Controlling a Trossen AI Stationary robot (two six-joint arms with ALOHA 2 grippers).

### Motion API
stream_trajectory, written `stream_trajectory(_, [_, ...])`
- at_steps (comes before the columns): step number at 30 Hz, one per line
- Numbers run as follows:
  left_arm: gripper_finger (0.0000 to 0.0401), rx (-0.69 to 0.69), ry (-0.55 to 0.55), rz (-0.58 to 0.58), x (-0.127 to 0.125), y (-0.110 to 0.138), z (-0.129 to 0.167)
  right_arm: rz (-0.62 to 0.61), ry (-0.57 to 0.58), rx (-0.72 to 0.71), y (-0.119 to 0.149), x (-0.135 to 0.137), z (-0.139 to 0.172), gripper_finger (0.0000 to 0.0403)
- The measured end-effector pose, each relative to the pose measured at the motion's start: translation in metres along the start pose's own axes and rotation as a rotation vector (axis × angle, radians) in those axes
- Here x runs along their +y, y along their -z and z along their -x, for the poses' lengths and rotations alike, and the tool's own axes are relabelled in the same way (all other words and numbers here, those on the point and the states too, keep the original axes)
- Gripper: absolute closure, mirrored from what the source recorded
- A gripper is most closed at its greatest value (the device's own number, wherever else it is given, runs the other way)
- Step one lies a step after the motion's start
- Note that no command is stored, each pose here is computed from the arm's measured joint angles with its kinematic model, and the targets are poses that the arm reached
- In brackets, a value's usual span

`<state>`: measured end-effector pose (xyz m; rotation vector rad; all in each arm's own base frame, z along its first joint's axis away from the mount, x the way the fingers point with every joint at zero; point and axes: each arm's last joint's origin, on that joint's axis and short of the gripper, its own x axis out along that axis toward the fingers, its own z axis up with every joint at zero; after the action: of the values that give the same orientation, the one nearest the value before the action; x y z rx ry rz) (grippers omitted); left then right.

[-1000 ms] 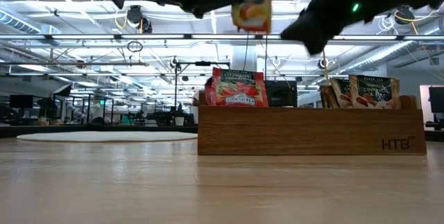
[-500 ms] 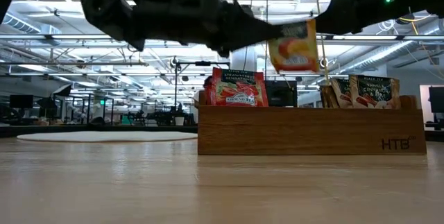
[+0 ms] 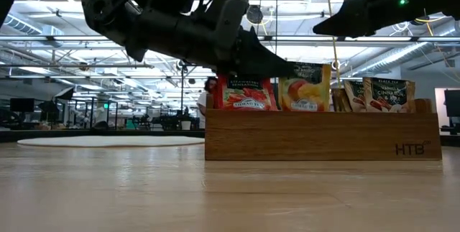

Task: Pick & Place Tea
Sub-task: Put the orange tea bag into the middle section of the wooden organizer

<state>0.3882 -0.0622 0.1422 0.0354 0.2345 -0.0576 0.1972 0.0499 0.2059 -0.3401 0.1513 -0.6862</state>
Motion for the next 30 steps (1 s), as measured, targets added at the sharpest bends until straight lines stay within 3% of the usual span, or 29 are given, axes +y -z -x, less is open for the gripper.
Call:
stream_trajectory(11, [0.0382, 0.08, -0.021, 0.023, 0.002, 0.008, 0.0, 0.002, -0.001, 0.0, 0.0, 0.0, 0.0, 0.0358])
stream_trajectory(17, [0.0363, 0.047, -0.037, 0.022, 0.002, 0.005, 0.0, 0.002, -0.001, 0.0, 0.0, 0.0, 0.0, 0.0358])
stream_trajectory(30, [0.0279, -0.042, -0.052, -0.005, 0.003, -0.006, 0.001, -0.02, 0.029, 0.01, 0.0, -0.001, 0.0, 0.0357])
